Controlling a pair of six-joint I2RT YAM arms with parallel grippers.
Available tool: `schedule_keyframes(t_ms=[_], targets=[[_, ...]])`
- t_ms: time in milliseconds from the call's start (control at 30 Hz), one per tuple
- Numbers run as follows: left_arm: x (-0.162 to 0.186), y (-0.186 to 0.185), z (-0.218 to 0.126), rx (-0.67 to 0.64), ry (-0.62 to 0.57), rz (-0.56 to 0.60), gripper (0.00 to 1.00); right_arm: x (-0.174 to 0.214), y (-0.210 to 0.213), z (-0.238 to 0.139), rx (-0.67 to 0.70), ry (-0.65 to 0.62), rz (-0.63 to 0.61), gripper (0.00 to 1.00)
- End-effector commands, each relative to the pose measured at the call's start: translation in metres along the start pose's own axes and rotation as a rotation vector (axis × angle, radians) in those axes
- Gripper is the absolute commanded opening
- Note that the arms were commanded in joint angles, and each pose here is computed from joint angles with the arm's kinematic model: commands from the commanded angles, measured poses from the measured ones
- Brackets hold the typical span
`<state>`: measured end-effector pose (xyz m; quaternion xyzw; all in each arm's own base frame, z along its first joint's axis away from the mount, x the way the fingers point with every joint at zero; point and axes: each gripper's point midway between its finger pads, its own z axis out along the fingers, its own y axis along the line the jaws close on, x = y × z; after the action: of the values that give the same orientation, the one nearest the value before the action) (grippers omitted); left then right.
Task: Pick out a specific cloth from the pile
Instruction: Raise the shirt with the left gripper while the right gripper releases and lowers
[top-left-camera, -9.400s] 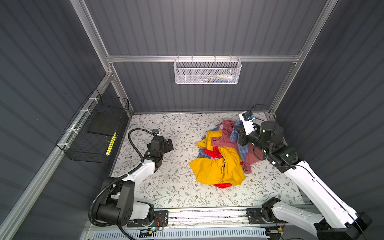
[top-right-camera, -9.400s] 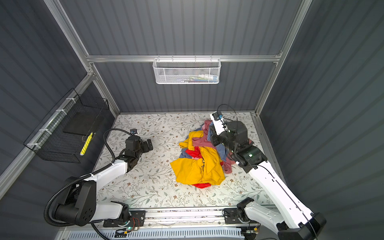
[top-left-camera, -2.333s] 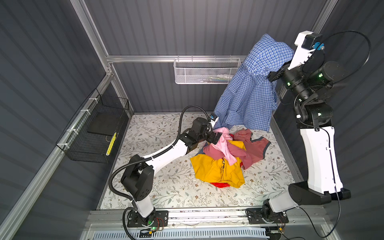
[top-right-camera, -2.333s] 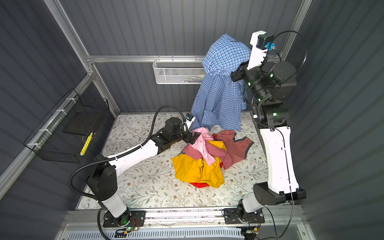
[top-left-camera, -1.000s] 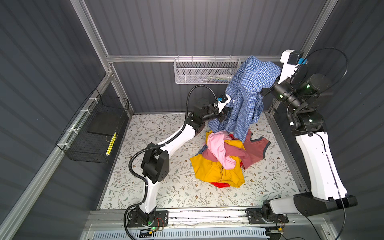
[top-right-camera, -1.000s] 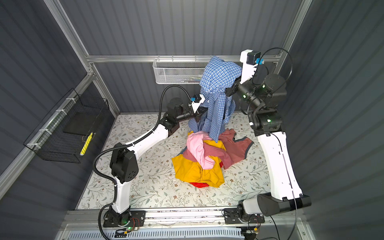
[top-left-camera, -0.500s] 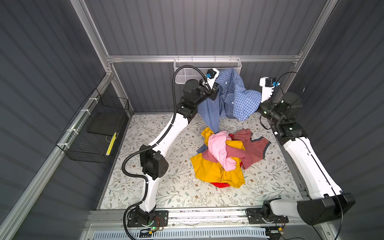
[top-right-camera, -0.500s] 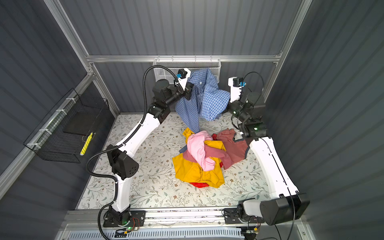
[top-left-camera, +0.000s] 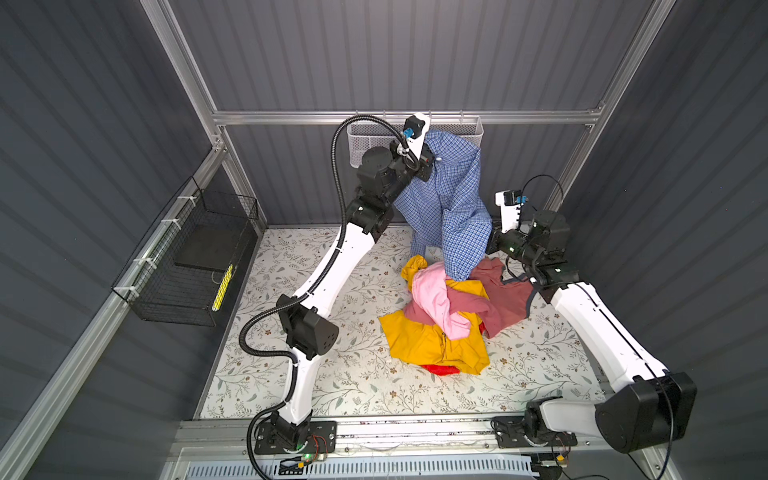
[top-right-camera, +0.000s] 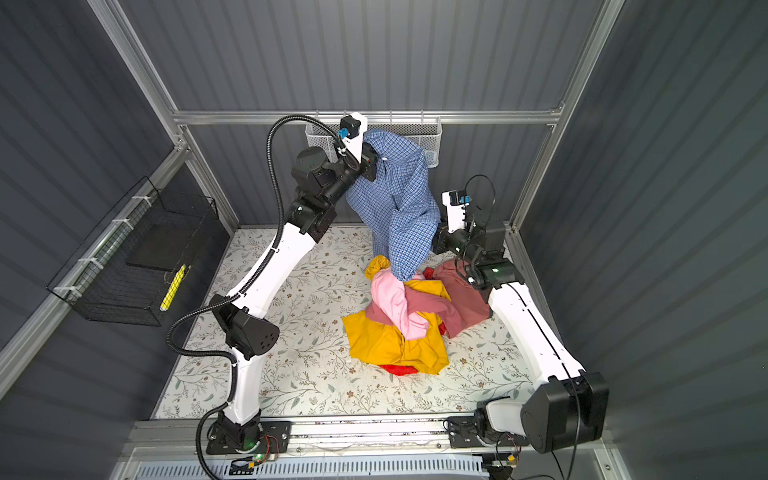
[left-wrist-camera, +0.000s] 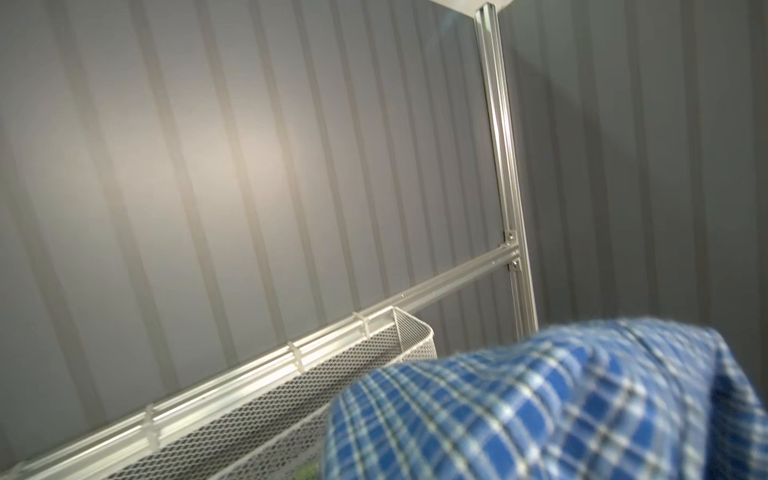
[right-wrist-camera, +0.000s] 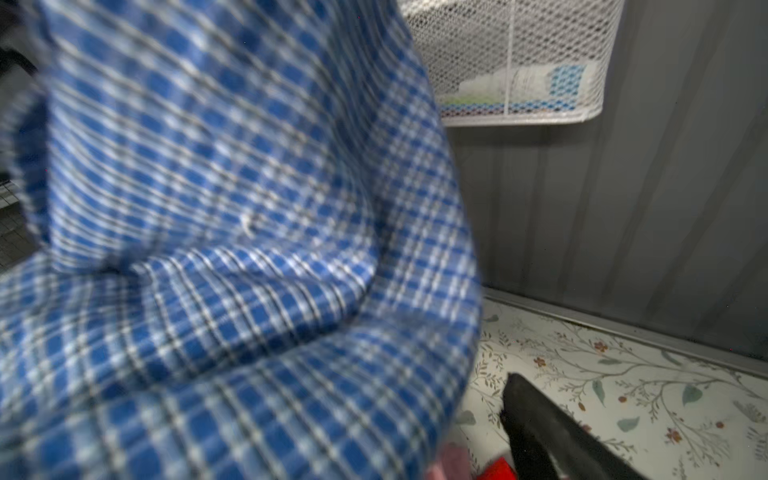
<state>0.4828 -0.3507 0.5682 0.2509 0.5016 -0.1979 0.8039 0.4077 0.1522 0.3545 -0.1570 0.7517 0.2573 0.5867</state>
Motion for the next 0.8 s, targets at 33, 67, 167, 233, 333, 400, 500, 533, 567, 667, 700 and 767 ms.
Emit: schedule_keyframes(t_ms=[33,67,167,233,333,400,500,533,567,667,700,767], targets=[[-0.051,0.041,-0.018,-0.138,-0.093,0.062,0.00,0.019,-0.008,-0.004,0.062,0.033,-0.015,0.99],[-0.054,0.047,-0.020,-0.157,-0.091,0.075,0.00,0.023,-0.015,-0.007,0.106,0.030,-0.013,0.99],[-0.059,0.075,-0.031,-0.237,-0.080,0.097,0.00,0.034,-0.024,-0.012,0.157,0.041,-0.017,0.99],[-0.061,0.095,-0.039,-0.284,-0.072,0.106,0.00,0.039,-0.028,-0.014,0.184,0.050,-0.023,0.99],[-0.068,0.127,-0.052,-0.361,-0.065,0.115,0.00,0.048,-0.036,-0.016,0.227,0.077,-0.035,0.99],[-0.074,0.147,-0.063,-0.405,-0.066,0.121,0.00,0.053,-0.042,-0.017,0.259,0.100,-0.039,0.99],[-0.080,0.171,-0.076,-0.456,-0.060,0.136,0.00,0.058,-0.048,-0.018,0.290,0.118,-0.044,0.99],[-0.082,0.176,-0.080,-0.468,-0.058,0.141,0.00,0.060,-0.049,-0.018,0.294,0.126,-0.045,0.99],[-0.085,0.182,-0.085,-0.481,-0.054,0.147,0.00,0.062,-0.050,-0.018,0.296,0.130,-0.047,0.99],[-0.088,0.194,-0.097,-0.515,-0.041,0.169,0.00,0.067,-0.053,-0.018,0.308,0.143,-0.046,0.99],[-0.091,0.198,-0.102,-0.534,-0.042,0.175,0.00,0.069,-0.055,-0.018,0.313,0.145,-0.046,0.99],[-0.095,0.209,-0.112,-0.564,-0.042,0.180,0.00,0.071,-0.056,-0.018,0.317,0.142,-0.041,0.99]])
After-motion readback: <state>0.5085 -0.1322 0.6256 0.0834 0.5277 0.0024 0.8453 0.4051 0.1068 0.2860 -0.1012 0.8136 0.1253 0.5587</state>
